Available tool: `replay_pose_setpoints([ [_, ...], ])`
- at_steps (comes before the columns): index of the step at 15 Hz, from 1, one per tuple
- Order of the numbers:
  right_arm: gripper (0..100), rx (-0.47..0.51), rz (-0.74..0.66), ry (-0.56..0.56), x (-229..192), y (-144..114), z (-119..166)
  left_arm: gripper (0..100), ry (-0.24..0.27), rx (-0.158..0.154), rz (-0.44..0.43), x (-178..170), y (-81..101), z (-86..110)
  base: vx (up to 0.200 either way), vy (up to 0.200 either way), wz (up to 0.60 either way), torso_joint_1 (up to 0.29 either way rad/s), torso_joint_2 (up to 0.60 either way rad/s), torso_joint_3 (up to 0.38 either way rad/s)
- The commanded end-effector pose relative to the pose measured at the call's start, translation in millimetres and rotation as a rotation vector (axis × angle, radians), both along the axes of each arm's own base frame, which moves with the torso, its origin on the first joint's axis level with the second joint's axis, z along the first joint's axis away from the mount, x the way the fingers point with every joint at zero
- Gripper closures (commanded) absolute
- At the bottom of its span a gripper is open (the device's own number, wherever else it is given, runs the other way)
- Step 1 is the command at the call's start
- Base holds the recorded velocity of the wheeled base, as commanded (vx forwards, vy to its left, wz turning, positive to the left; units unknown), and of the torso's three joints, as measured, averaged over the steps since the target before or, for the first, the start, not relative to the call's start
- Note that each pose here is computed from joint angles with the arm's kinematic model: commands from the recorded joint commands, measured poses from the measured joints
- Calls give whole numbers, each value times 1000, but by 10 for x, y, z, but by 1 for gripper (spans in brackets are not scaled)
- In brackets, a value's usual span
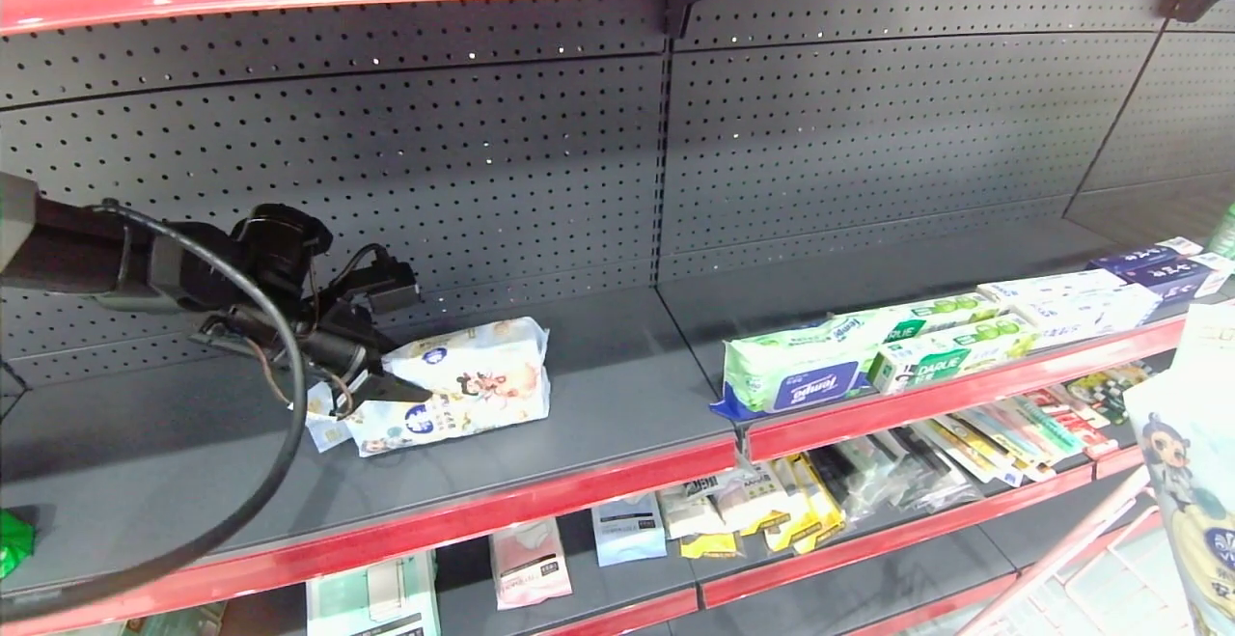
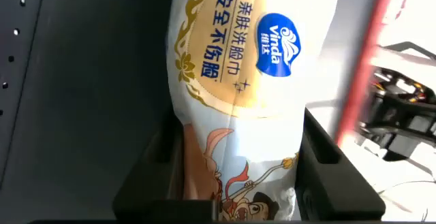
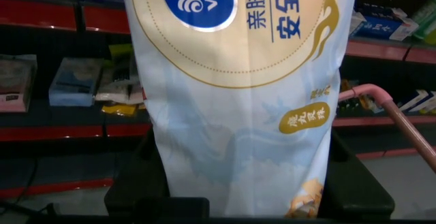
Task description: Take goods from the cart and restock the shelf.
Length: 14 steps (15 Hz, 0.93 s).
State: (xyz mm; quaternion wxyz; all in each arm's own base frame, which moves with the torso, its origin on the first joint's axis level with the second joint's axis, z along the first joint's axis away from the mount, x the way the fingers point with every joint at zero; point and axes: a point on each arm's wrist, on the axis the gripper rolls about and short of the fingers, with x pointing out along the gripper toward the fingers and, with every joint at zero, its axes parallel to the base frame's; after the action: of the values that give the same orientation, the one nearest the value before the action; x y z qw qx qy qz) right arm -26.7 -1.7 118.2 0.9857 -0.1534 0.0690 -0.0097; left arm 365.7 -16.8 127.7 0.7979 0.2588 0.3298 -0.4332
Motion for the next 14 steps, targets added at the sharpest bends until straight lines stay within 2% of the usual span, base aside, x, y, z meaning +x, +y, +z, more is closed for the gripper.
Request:
replay_pose_setpoints([
  [1,100,0,0,3,5,0,11,100,-43,0,-11,-306,35,242,0,0,0,0,0,0],
  [3,100,1,9,1,10,0,32,100,-16,-4,-11,-674,124,227,0,0,0,0,0,0],
  [5,100,3,12,4,17,1,40,100,-11,6,2,-820,212,172,0,0,0,0,0,0],
  [6,100,3,12,4,17,1,40,100,-11,6,2,-820,212,172,0,0,0,0,0,0],
  [7,100,4,14,6,18,0,36,100,-58,12,15,-832,280,85,0,0,0,0,0,0],
  [9,100,4,12,1,15,1,48,100,-79,9,20,-830,297,15,0,0,0,0,0,0],
  [12,100,4,12,-3,9,0,70,100,-48,8,25,-872,323,-65,0,0,0,0,0,0],
  [14,100,4,12,-6,6,0,74,100,-26,-15,14,-883,322,-146,0,0,0,0,0,0],
])
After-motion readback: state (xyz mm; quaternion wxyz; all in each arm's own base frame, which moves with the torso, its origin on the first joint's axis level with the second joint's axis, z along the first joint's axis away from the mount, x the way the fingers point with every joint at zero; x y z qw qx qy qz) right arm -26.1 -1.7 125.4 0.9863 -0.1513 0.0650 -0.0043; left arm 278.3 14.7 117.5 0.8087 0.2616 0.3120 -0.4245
